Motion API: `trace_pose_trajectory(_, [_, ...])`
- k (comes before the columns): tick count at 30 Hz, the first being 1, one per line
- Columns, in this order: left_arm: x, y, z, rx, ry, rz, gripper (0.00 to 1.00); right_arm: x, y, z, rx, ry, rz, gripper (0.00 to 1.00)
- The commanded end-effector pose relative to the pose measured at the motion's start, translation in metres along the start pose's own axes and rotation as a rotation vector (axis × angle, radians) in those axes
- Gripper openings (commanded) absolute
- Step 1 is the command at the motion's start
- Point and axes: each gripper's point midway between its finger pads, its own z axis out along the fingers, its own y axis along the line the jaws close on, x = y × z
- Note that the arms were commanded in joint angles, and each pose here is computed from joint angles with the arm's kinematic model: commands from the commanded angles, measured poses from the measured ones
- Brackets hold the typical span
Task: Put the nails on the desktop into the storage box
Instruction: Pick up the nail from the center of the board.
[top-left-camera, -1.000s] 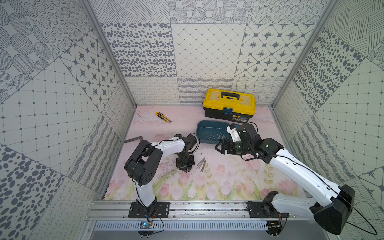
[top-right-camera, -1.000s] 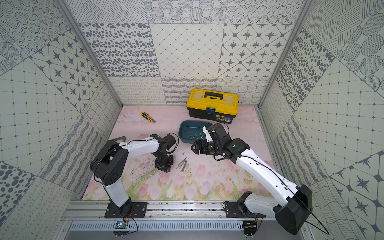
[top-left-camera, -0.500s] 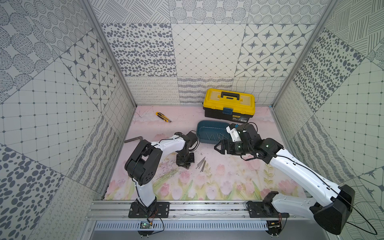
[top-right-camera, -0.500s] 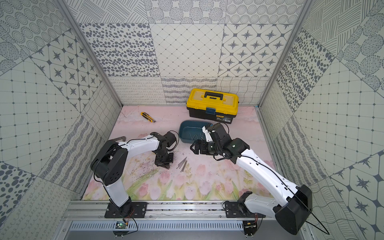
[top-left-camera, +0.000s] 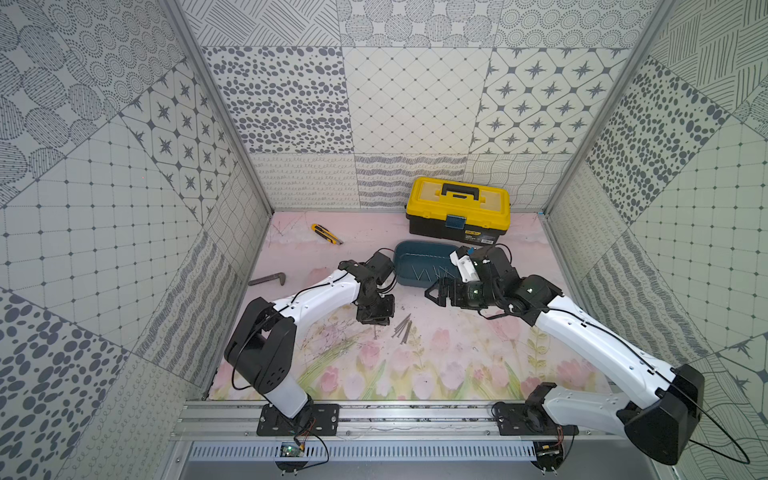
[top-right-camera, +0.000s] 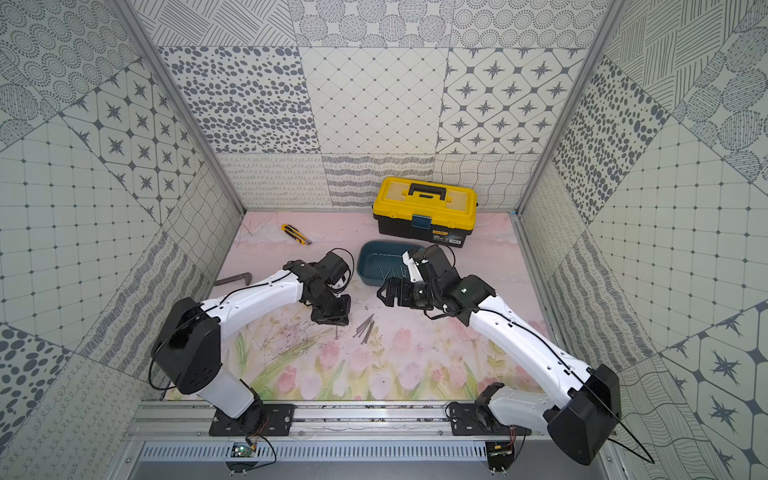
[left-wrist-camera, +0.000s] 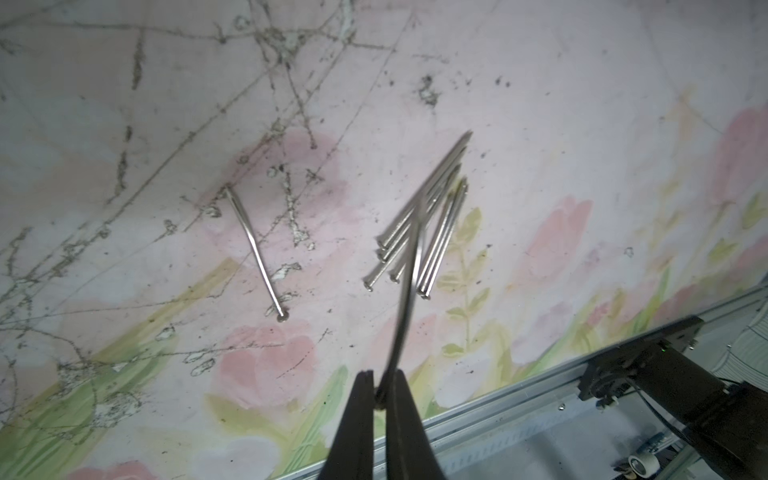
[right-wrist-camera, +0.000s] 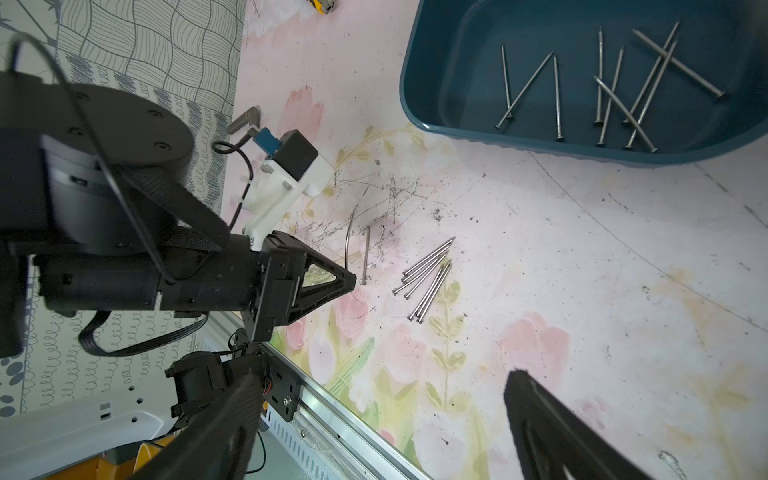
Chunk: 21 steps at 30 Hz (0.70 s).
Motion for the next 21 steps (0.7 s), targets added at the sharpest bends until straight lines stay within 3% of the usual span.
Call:
trace_pose_trajectory(1, [-0.011,-0.052,-0.033,0.273,-0.090,0.095,0.00,-0.020,0.015,-0.002,-0.062,-0.065,0.039,0.97])
trace_pose_trajectory(7, [-0.021,-0.096,-0.080,0.516,-0.200,0.166,0.00,-0.038,0.029,-0.005,-0.173,-0.093,0.147,0.97])
trace_pose_trajectory(12, [-0.025,-0.117,-0.116,0.621,-0.275,0.228,0.00,-0.046,0.046,0.003,-0.257,-0.060,0.184,0.93])
trace_pose_trajectory(21, [-0.022,-0.135,-0.135,0.765,-0.243,0.241,0.00,-0.057,0.078,0.010,-0.380,-0.044,0.144,0.76])
